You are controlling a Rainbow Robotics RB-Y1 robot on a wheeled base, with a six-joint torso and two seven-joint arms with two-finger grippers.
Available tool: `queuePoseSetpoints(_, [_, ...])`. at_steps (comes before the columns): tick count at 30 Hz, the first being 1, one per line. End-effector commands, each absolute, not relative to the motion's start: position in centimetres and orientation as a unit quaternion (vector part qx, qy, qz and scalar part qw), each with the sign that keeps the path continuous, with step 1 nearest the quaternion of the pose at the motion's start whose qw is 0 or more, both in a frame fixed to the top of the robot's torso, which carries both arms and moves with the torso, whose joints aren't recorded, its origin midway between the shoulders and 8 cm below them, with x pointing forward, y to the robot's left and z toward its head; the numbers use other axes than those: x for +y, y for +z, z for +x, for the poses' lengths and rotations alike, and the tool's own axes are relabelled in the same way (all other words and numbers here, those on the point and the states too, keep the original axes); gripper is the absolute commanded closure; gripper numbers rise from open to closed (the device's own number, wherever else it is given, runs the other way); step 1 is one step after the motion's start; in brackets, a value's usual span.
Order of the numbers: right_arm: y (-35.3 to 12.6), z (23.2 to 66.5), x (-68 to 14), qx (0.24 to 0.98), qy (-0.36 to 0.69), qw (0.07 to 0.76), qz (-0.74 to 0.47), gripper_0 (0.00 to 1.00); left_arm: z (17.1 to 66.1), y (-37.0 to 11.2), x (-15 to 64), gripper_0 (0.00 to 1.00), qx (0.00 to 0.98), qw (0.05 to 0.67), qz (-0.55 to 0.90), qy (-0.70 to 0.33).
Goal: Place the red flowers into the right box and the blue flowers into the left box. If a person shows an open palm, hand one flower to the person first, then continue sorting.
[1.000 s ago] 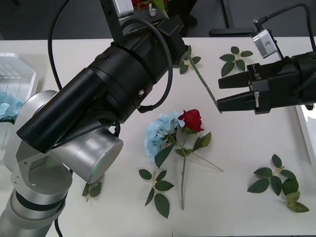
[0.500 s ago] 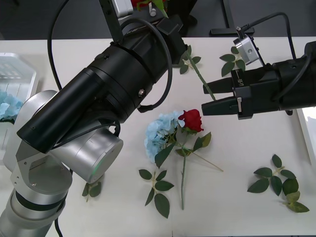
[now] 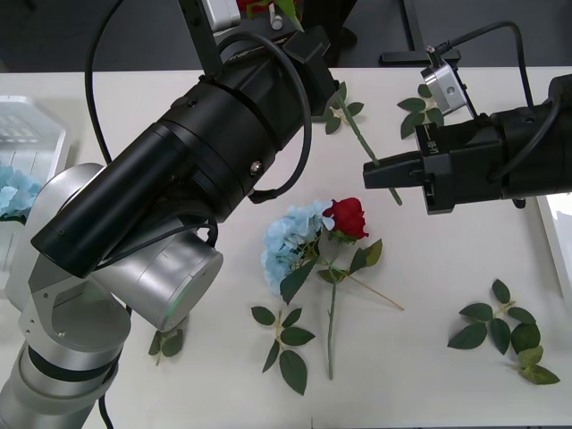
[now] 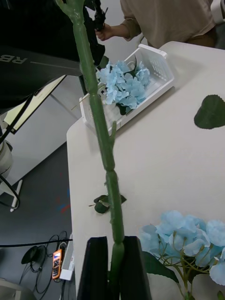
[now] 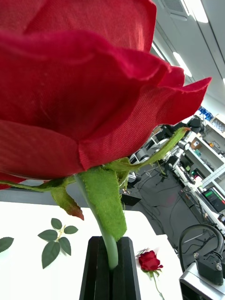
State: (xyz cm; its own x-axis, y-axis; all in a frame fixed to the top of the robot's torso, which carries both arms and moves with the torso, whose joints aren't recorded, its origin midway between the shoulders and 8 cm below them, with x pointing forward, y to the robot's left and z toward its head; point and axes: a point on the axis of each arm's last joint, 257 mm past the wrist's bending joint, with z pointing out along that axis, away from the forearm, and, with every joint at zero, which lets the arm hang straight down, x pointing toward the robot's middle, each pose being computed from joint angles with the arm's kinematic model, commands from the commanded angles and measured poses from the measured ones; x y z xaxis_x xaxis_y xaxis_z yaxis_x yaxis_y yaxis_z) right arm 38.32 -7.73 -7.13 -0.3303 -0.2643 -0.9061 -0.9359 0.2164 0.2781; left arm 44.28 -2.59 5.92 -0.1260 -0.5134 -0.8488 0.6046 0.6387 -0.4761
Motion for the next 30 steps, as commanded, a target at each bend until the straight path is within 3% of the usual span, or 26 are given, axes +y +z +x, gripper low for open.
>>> queuePoseSetpoints(1, [-5.8,38.5,-6.8,0.667,0.445,0.392,-0.45,1.0,42.7,8.7,-3.6,1.0,0.593,0.668,0.053,-0.446])
queuePoseSetpoints(9, [-5.9,38.6,-7.2,0.67,0.443,0.392,-0.448,1.0,42.7,8.6,-3.7,1.0,0.594,0.668,0.054,-0.446])
queuePoseSetpoints(10, [-5.9,38.7,-7.2,0.671,0.441,0.393,-0.448,1.0,42.7,8.6,-3.7,0.8,0.594,0.667,0.054,-0.446])
queuePoseSetpoints(11, [-5.9,38.7,-7.3,0.672,0.441,0.392,-0.448,1.0,42.7,8.6,-3.6,0.35,0.593,0.67,0.055,-0.443])
queuePoseSetpoints(13, [-5.9,38.8,-7.5,0.673,0.439,0.392,-0.448,1.0,42.9,8.7,-3.5,0.0,0.593,0.673,0.054,-0.439])
queuePoseSetpoints(30, [-7.1,41.1,-11.0,0.704,0.425,0.387,-0.418,1.0,43.1,8.7,-3.2,0.0,0.593,0.677,0.052,-0.434])
